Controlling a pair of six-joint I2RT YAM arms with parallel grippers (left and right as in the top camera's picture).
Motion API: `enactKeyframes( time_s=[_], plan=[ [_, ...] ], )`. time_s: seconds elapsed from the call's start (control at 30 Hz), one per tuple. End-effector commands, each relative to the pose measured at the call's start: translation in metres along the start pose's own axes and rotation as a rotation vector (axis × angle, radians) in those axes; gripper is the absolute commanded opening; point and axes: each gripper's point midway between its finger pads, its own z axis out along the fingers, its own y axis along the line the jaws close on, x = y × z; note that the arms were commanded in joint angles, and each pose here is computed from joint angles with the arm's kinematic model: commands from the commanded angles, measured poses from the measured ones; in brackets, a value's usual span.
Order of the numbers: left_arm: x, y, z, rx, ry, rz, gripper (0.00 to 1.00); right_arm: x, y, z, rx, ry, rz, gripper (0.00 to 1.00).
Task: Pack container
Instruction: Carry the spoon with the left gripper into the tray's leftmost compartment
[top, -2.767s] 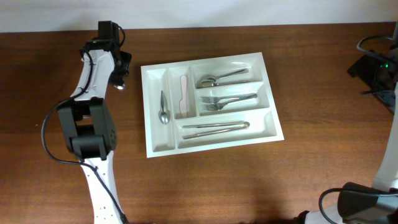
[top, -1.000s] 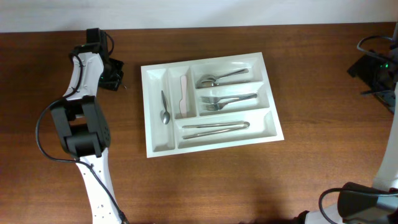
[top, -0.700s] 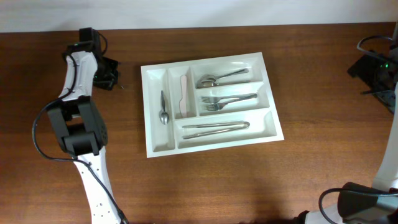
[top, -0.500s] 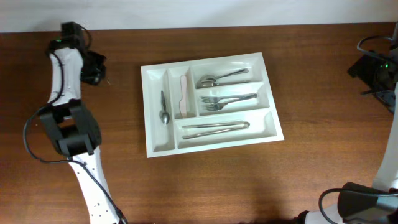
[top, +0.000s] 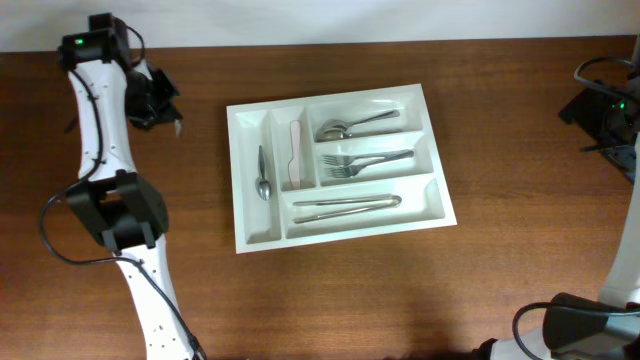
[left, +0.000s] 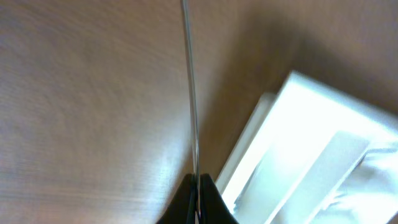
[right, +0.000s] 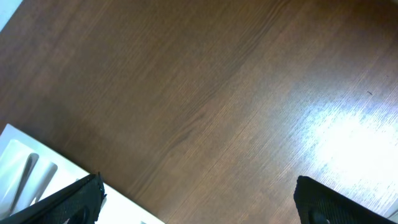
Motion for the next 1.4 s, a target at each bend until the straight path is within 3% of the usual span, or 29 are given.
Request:
enactKeyframes(
  time_s=[0.0,0.23,0.43,0.57,0.87,1.0,1.2,1.37],
  plan=[
    [0.034,-0.024,0.003,0.015,0.095,0.345,0.02,-0.001,0.000,0.000,0.002,-0.004,-0.002,0.99],
    [0.067,-0.074,0.012,0.008,0.117,0.599,0.02,-0.001,0.000,0.000,0.001,-0.004,-0.002,0.99],
    [0.082,-0.086,0.026,-0.215,0.097,0.730,0.02,-0.002,0.000,0.000,0.001,-0.004,-0.002,0.99],
    [0.085,-0.088,0.028,-0.290,0.073,0.688,0.02,-0.002,0.000,0.000,0.001,-0.004,-0.002,0.99],
    [0.087,-0.091,0.024,-0.279,0.053,0.571,0.02,-0.002,0.000,0.000,0.001,-0.004,-0.002,0.99],
    [0.087,-0.100,-0.005,-0.255,-0.015,0.570,0.02,-0.002,0.000,0.000,0.001,-0.004,-0.002,0.99],
    [0.097,-0.118,-0.087,-0.189,-0.204,0.553,0.02,-0.001,0.000,0.000,0.002,-0.004,-0.002,0.99],
    [0.094,-0.115,-0.098,-0.197,-0.253,0.423,0.02,-0.002,0.000,0.000,0.001,-0.004,-0.002,0.99]
  ],
)
